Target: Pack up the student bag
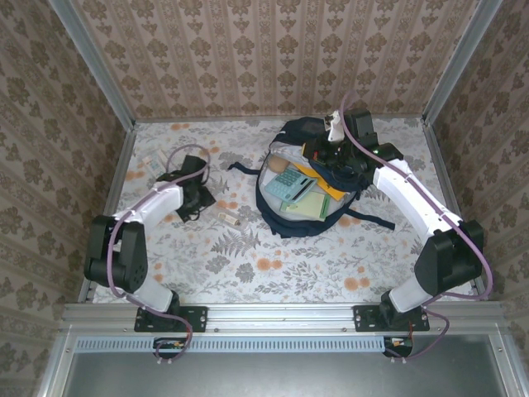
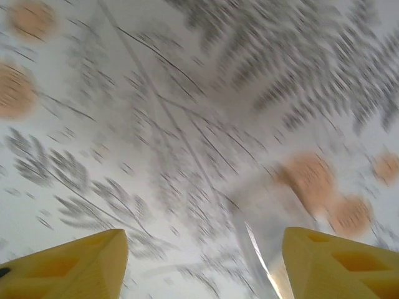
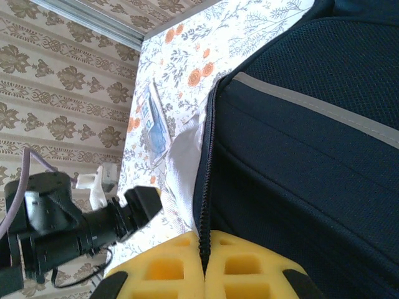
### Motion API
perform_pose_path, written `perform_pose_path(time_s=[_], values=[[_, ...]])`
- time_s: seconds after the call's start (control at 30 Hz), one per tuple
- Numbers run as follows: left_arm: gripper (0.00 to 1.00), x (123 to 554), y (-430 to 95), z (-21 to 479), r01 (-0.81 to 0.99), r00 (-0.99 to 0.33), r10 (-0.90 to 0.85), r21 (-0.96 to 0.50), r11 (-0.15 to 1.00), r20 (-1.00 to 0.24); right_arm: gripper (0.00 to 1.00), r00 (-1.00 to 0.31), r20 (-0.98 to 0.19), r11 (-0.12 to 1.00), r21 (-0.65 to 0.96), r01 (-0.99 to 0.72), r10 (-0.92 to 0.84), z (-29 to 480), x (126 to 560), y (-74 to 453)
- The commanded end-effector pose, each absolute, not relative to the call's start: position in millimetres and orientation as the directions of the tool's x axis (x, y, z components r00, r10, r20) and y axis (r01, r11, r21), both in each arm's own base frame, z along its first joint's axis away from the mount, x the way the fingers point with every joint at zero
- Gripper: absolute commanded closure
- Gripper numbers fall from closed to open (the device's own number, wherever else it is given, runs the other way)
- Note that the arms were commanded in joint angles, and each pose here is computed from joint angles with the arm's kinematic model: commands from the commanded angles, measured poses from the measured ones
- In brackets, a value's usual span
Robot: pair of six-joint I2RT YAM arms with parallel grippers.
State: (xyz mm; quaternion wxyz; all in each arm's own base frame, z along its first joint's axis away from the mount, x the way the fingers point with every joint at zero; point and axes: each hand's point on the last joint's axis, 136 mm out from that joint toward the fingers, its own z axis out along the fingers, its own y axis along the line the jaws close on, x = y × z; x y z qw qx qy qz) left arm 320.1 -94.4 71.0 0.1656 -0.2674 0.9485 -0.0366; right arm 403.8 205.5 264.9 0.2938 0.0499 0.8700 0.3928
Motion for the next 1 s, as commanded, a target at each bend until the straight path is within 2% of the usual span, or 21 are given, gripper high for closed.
perform_pose_path(time_s=[0.0, 0.13, 0.37, 0.6, 0.77, 0.9, 0.97], values=[[0.26, 301.9, -124.8, 74.2, -0.540, -0.789, -0.558, -0.144, 0.829, -0.258, 1.00, -0.790, -0.514, 0.659, 0.727, -0.194, 0.334, 283.2, 412.9, 209.2], [0.22, 289.7, -159.7, 63.9, -0.562, -0.782, -0.582, -0.149, 0.813, -0.225, 1.00, -0.789, -0.517, 0.660, 0.725, -0.197, 0.333, 283.9, 411.3, 208.7], [0.21, 286.3, -190.1, 49.3, -0.583, -0.776, -0.599, -0.138, 0.801, -0.200, 1.00, -0.788, -0.518, 0.660, 0.725, -0.197, 0.333, 283.3, 407.6, 207.5], [0.21, 280.7, -204.8, 18.5, -0.619, -0.770, -0.626, -0.090, 0.780, -0.127, 1.00, -0.785, -0.520, 0.658, 0.726, -0.198, 0.337, 285.4, 405.0, 206.4], [0.21, 285.9, -195.8, 13.7, -0.614, -0.773, -0.613, -0.049, 0.788, -0.163, 1.00, -0.784, -0.521, 0.661, 0.724, -0.198, 0.337, 285.8, 402.8, 205.7], [0.26, 288.3, -182.5, 7.5, -0.613, -0.776, -0.604, -0.005, 0.790, -0.180, 1.00, -0.787, -0.517, 0.660, 0.726, -0.195, 0.336, 284.2, 402.4, 205.6], [0.34, 288.3, -177.6, 5.1, -0.610, -0.780, -0.597, 0.013, 0.792, -0.189, 1.00, -0.785, -0.520, 0.659, 0.726, -0.199, 0.336, 286.0, 402.1, 205.8]])
